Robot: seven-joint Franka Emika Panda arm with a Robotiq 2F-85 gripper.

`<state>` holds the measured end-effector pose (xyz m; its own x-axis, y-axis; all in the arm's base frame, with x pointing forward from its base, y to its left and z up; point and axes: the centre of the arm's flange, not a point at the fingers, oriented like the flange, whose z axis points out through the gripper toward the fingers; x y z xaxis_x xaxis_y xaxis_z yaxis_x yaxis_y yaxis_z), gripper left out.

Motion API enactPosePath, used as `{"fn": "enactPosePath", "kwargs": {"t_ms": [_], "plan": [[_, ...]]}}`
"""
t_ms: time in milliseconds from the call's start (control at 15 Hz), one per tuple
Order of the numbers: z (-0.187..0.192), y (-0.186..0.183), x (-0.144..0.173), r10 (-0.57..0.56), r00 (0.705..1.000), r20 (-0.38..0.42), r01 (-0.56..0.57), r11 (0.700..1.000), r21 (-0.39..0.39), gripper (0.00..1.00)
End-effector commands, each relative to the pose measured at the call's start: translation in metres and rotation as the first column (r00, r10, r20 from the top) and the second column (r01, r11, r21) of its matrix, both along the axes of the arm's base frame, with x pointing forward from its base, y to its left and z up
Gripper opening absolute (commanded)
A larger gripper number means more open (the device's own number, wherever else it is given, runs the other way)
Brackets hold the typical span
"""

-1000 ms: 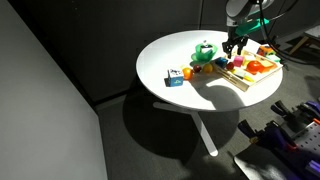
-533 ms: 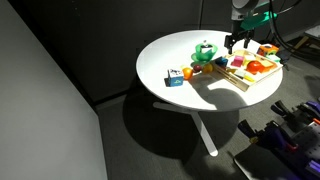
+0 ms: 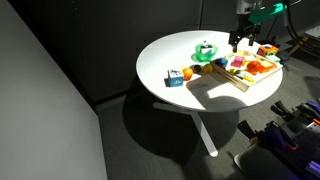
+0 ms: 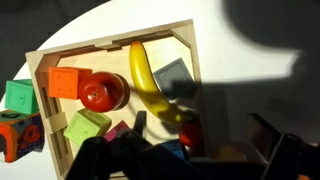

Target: Put the strawberry in the box

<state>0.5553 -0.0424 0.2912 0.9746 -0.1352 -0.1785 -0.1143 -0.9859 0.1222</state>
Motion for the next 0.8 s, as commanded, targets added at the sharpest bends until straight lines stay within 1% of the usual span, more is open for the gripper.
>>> {"fn": "enactPosePath", "kwargs": {"t_ms": [0,200,467,600,733], "plan": [[0.021,0.007,-0.024,0.086,0.996,0.022,-0.086,0.996,0.027,1.00],[0.034,0.013,-0.033,0.149,0.987,0.064,-0.152,0.988,0.040,1.00],[0.051,0.019,-0.043,0.193,0.971,0.141,-0.201,0.979,0.046,1.00],[0.058,0.021,-0.049,0.199,0.968,0.156,-0.208,0.977,0.044,1.00],[0.065,0.022,-0.054,0.189,0.971,0.146,-0.198,0.979,0.050,1.00]]}}
